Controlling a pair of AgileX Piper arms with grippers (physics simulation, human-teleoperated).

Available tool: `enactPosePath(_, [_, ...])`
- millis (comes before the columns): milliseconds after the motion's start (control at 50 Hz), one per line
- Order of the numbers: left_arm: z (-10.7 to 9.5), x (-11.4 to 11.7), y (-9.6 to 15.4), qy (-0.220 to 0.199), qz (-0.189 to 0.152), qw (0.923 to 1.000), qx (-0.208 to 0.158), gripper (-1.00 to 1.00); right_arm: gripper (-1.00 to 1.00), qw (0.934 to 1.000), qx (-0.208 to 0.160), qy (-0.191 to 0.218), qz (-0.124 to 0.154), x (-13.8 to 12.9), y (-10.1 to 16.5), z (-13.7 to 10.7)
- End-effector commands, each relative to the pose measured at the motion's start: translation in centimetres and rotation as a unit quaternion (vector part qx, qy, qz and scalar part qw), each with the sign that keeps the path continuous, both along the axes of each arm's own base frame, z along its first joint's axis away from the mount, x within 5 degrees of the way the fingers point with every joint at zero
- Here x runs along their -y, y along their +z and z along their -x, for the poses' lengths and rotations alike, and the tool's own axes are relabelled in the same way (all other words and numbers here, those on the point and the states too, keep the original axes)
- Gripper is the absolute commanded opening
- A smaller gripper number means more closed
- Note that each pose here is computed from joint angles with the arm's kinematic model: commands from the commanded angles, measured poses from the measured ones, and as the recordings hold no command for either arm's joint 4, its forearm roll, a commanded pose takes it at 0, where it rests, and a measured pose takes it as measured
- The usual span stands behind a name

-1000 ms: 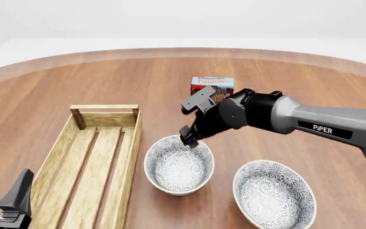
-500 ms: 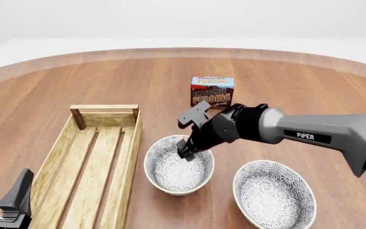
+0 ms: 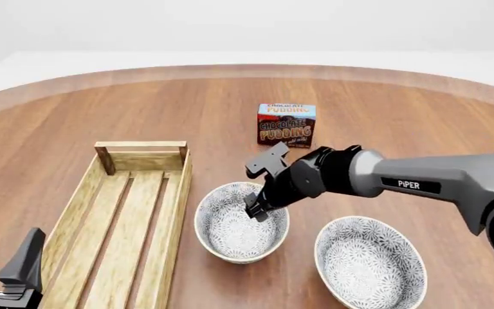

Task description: Stack the left bowl on the right bowl and place them in the tray.

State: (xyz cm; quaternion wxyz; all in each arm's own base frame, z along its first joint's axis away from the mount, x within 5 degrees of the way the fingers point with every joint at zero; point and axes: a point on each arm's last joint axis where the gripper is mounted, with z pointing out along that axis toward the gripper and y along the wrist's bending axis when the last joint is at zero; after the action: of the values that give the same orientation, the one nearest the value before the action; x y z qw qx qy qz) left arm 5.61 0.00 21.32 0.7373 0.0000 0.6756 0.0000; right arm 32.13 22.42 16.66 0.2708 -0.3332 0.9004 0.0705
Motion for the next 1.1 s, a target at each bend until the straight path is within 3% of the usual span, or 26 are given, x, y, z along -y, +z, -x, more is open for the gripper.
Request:
enactPosePath(20, [0.0,0.0,0.0,0.0,0.0,1.0,0.0,1.0,1.0,1.0,-0.006,-0.004,0.002,0.1,-0.9,0.0])
enactPosePath(260, [0.0,0.0,0.0,0.0,0.0,1.0,0.0,1.0,1.0,0.9999,-0.013,-0.004,0.005,-0.1,-1.8,0.1])
enactPosePath(280, [0.0,0.0,0.0,0.0,0.0,1.0,0.0,1.0,-1.0,0.9999,-0.014,-0.004,0.006,0.0,-1.9,0.1])
enactPosePath(480, [0.0,0.0,0.0,0.0,0.0,1.0,0.0,1.0,-1.0,0.9997,-0.018,-0.003,0.016,0.6,-2.3,-0.3])
enactPosePath(640, [0.0,0.0,0.0,0.0,0.0,1.0,0.0,1.0,-1.0,0.9998,-0.008,0.001,0.017,1.1,-0.7,-0.4])
enactPosePath(940, [0.0,0.0,0.0,0.0,0.0,1.0,0.0,1.0,-1.0,0.999,0.041,0.013,-0.011,1.4,5.4,0.8])
enactPosePath(1100, [0.0,0.0,0.0,0.0,0.0,1.0,0.0,1.0,-1.0,0.9954,0.084,0.015,-0.042,1.8,10.6,2.3])
